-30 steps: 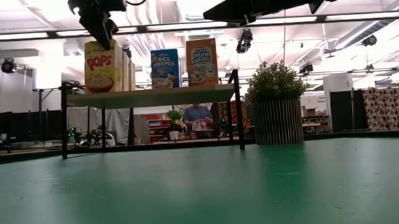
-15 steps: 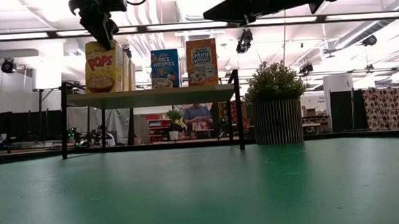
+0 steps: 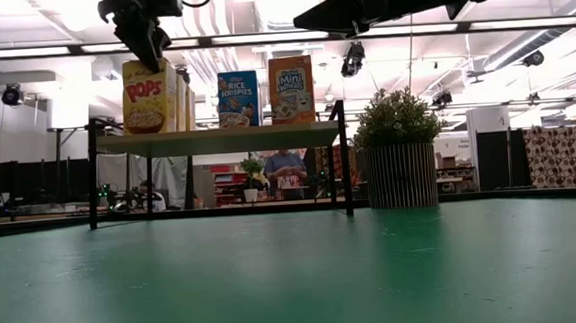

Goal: Stack cereal on shelf
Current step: Put the yellow cereal box on the shelf

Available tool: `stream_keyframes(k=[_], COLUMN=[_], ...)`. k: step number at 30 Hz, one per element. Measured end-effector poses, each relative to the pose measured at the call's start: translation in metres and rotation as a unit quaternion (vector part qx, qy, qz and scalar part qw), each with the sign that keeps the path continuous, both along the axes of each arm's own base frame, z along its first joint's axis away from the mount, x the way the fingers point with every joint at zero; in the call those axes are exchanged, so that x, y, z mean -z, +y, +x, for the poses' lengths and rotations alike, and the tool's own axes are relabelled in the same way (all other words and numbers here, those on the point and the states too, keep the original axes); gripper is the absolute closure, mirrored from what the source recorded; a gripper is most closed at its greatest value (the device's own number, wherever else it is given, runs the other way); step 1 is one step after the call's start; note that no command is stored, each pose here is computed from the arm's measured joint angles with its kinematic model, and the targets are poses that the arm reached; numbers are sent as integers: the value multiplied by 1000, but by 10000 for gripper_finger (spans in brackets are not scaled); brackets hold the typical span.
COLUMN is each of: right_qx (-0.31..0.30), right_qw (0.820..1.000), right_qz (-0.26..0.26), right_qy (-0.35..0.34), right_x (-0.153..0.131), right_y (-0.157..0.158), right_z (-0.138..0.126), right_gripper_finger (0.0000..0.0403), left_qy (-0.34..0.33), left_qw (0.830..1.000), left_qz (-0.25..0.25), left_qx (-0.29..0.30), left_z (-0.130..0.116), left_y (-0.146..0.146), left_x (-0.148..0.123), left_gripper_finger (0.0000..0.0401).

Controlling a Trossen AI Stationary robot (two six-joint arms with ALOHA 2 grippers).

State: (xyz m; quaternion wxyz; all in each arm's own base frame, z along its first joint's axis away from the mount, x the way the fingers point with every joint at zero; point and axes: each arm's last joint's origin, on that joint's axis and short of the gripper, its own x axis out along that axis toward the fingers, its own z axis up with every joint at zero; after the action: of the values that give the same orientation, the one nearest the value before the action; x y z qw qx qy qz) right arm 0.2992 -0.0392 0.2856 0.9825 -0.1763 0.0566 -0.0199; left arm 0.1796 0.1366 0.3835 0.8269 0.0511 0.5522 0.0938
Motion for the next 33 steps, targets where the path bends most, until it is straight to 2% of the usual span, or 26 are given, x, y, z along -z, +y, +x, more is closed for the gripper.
stream_keyframes(k=[18,28,33], right_qx=[0,0,0], right_qw=[1000,1000,1000], right_qz=[0,0,0], right_qy=[0,0,0], right_x=[0,0,0], right_y=[0,0,0], right_z=[0,0,0], right_gripper_finger=[394,394,394], left_qy=[-1,-3,1], left_qw=[1000,1000,1000], left_qz=[2,3,9], left_qx=[3,2,-1], left_z=[-2,-2,-3], left_y=[-1,-1,-2], left_x=[-1,-1,-4], left_gripper_finger=[259,193,172])
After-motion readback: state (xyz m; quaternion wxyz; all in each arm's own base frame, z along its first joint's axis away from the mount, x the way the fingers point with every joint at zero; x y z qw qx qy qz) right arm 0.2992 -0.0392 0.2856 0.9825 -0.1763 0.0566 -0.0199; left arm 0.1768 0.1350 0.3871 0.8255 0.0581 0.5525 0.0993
